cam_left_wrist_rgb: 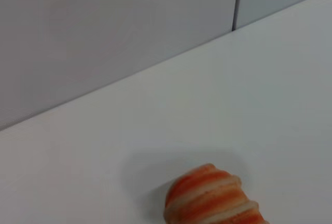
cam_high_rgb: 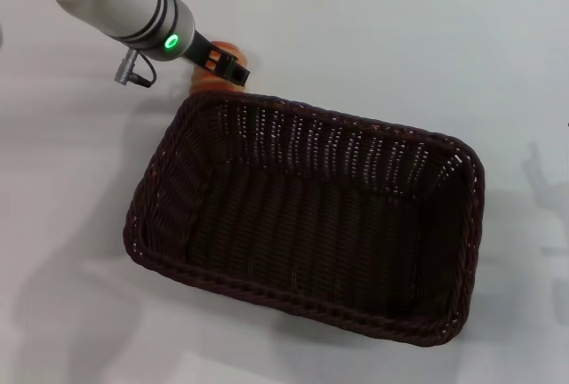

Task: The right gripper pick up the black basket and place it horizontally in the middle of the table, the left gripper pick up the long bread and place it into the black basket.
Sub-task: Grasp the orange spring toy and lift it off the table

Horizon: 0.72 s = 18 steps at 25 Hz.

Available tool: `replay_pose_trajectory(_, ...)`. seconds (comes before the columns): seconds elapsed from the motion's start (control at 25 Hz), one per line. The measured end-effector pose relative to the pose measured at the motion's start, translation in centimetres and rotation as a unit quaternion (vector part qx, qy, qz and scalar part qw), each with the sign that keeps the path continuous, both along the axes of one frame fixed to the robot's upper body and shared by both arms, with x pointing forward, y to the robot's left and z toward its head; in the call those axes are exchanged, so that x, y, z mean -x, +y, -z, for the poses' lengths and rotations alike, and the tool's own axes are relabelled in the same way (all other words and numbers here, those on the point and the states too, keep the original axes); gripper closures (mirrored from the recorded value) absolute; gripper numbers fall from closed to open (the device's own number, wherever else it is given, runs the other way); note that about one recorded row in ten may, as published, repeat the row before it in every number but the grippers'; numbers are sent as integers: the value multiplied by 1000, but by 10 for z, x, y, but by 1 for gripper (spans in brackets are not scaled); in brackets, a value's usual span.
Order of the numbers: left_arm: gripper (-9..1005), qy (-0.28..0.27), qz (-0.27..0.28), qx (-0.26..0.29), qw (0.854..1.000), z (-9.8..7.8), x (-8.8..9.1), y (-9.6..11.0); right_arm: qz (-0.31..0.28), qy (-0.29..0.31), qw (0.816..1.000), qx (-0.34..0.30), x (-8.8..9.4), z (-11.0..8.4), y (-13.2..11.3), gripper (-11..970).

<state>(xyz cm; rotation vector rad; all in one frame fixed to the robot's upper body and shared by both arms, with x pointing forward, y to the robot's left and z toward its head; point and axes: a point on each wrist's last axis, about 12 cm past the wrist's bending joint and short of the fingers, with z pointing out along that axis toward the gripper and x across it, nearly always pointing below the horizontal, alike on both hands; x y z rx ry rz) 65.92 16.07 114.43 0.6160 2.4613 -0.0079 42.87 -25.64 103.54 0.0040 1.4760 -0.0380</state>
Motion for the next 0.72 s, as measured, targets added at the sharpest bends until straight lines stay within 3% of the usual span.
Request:
replay_pose_trajectory(0.04, 161, 4, 2, 1, 1000, 7, 1, 0, -1, -1, 1000, 1, 0, 0, 0, 137)
replay_pose_trajectory(0.72, 167, 21, 4, -4, 1000, 24, -1, -2, -5, -6, 1000, 6, -2, -3, 1, 138)
